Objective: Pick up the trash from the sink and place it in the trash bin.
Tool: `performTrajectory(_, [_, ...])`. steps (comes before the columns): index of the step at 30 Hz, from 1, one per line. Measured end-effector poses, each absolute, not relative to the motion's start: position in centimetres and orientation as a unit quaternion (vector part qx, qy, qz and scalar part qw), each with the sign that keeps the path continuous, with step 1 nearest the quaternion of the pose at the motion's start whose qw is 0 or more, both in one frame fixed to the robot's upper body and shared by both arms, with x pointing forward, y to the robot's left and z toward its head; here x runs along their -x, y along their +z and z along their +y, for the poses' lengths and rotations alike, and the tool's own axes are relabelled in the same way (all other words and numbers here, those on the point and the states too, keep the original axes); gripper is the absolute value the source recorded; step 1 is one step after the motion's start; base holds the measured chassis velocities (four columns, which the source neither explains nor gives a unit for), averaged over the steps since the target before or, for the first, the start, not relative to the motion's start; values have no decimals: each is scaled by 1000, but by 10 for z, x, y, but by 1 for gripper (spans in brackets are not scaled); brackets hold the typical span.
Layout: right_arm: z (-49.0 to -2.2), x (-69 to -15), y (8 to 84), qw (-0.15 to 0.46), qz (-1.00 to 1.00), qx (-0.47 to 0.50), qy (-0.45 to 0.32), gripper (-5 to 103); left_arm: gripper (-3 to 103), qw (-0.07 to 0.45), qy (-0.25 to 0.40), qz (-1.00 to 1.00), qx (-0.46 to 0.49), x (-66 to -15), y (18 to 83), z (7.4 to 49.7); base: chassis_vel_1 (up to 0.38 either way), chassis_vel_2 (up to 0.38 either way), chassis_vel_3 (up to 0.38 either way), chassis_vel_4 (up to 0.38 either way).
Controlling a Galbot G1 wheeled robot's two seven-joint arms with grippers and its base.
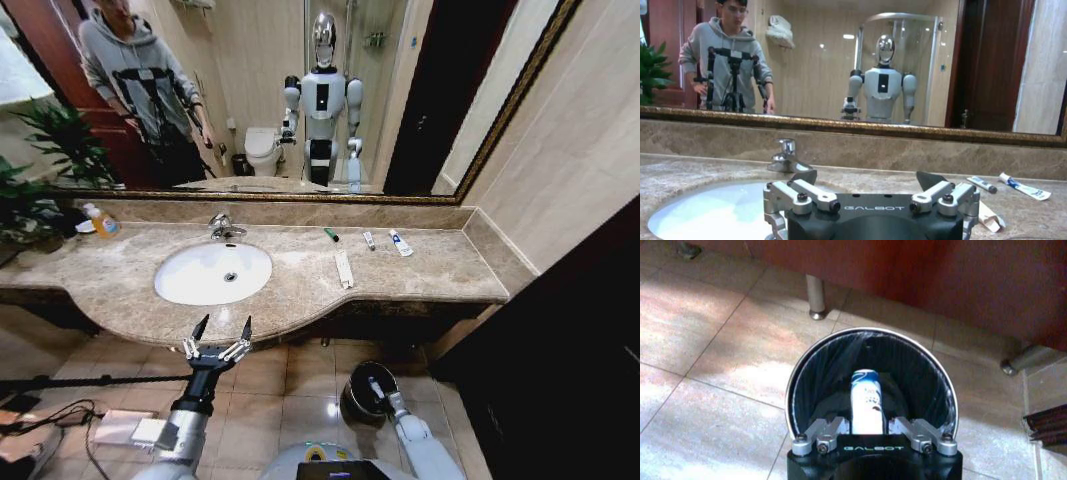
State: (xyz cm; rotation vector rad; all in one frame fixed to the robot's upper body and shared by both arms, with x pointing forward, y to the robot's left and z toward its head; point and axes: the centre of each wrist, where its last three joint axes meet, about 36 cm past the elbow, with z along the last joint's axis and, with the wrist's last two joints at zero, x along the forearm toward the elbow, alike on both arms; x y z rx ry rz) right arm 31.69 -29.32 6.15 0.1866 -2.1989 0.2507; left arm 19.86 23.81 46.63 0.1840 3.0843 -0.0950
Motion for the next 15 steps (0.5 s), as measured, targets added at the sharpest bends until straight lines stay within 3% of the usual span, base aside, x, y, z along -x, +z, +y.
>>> performTrajectory(12, [-287, -320, 56, 449, -884, -78, 103, 24, 100, 25, -31, 997, -60, -199, 466, 238, 0, 0, 0, 0])
performTrajectory(15, [-288, -320, 58, 447, -885, -77, 104, 40, 100, 25, -31, 997, -60, -199, 466, 238, 0, 0, 0, 0])
